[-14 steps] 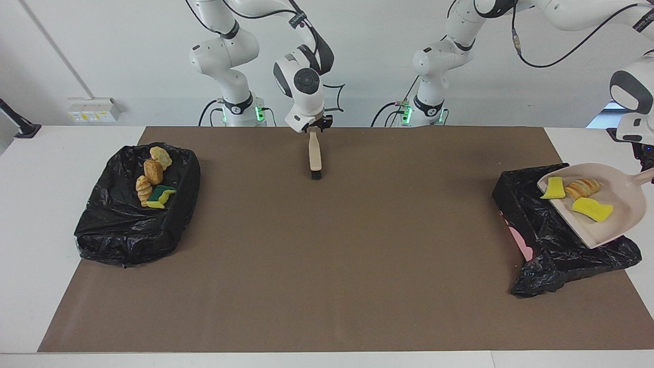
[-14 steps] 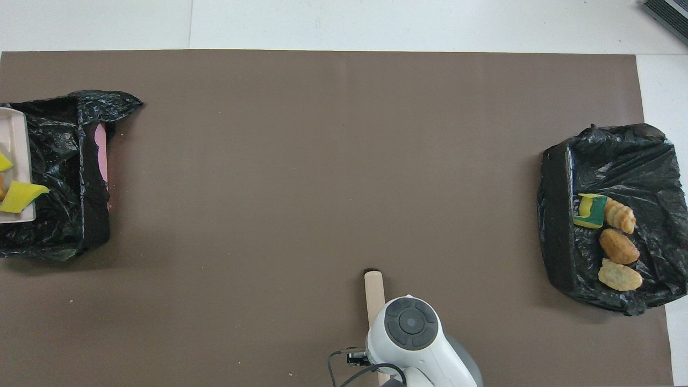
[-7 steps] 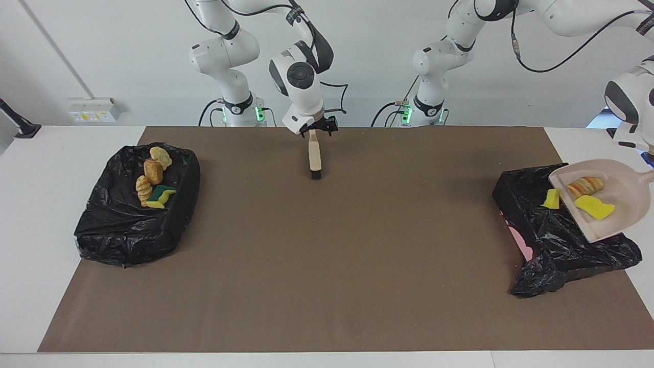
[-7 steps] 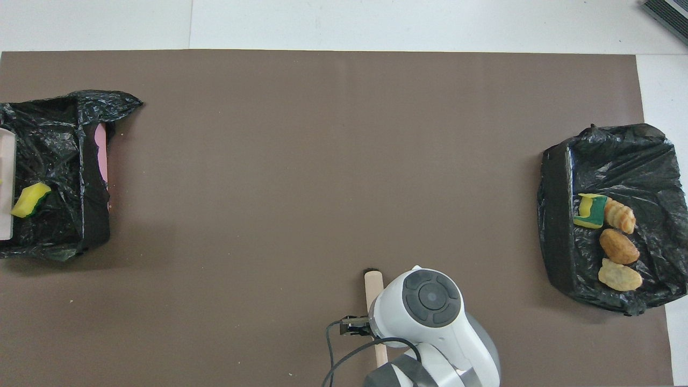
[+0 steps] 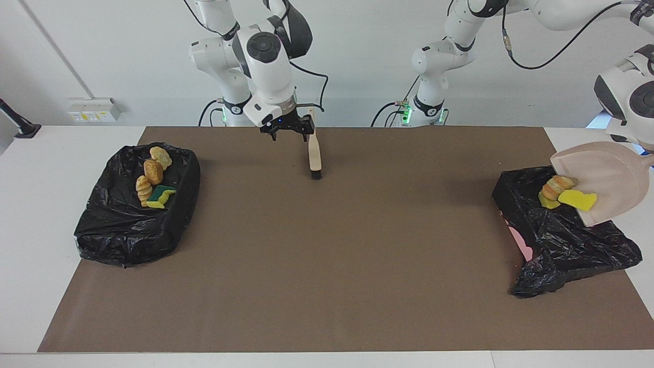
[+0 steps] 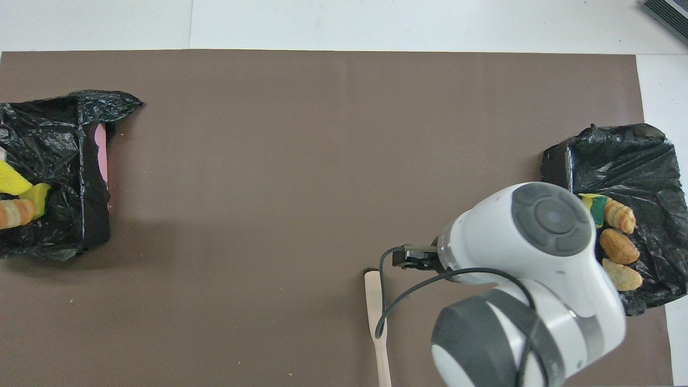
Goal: Sweep and dump trash in bin
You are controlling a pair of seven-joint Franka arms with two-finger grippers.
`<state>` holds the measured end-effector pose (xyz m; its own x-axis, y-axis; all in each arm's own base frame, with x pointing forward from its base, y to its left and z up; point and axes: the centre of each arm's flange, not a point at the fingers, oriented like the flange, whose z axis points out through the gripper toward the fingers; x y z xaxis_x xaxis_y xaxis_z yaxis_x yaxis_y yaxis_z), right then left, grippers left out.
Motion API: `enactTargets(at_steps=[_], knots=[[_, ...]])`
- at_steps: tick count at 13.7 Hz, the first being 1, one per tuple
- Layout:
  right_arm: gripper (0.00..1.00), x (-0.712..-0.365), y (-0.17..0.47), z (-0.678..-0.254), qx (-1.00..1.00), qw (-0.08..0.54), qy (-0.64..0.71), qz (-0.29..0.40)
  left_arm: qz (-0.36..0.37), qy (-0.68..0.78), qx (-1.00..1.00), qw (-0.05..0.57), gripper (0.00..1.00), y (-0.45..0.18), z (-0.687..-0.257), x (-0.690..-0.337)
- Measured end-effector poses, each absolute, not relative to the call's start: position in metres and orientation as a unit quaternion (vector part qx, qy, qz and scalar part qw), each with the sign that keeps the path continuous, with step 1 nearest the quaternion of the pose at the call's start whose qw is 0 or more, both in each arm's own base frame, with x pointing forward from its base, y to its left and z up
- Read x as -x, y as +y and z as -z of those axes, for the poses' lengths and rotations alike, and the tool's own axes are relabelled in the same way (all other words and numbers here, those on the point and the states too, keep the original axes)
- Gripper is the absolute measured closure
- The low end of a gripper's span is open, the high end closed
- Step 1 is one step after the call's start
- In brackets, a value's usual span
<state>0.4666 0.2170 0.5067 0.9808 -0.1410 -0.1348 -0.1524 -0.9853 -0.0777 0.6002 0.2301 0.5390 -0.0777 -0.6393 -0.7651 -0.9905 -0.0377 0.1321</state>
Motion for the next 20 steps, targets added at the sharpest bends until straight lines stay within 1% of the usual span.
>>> enactTargets(at_steps=[2,4,7,9,11,14,17,19,20], knots=[[0.00,-0.496,0.163,-0.552,0.990,0.070,0.123,-0.023,-0.364,0.636,0.627,0.265,0.68,0.232,-0.544,-0.598],[0.00,-0.513,0.114,-0.579,0.988,0.076,0.138,0.008,-0.379,0.633,0.616,0.278,0.68,0.232,-0.547,-0.599],[0.00,-0.525,0.060,-0.596,0.993,0.014,0.107,0.048,-0.379,0.628,0.615,0.290,0.68,0.229,-0.560,-0.596],[0.00,-0.528,0.036,-0.599,0.995,-0.001,0.083,0.054,-0.374,0.620,0.623,0.297,0.68,0.228,-0.578,-0.588],[0.00,-0.532,0.017,-0.609,0.997,-0.016,0.044,0.063,-0.352,0.618,0.644,0.282,0.68,0.224,-0.588,-0.580],[0.00,-0.541,-0.001,-0.632,0.998,-0.024,0.042,0.041,-0.326,0.612,0.669,0.268,0.68,0.221,-0.584,-0.578],[0.00,-0.544,0.003,-0.649,0.998,-0.026,0.040,0.030,-0.249,0.584,0.739,0.224,0.68,0.207,-0.565,-0.578],[0.00,-0.540,0.004,-0.648,0.999,-0.026,0.040,0.020,-0.211,0.552,0.783,0.193,0.68,0.186,-0.544,-0.574],[0.00,-0.538,0.003,-0.647,0.999,-0.025,0.040,0.018,-0.197,0.529,0.805,0.182,0.68,0.166,-0.531,-0.571]])
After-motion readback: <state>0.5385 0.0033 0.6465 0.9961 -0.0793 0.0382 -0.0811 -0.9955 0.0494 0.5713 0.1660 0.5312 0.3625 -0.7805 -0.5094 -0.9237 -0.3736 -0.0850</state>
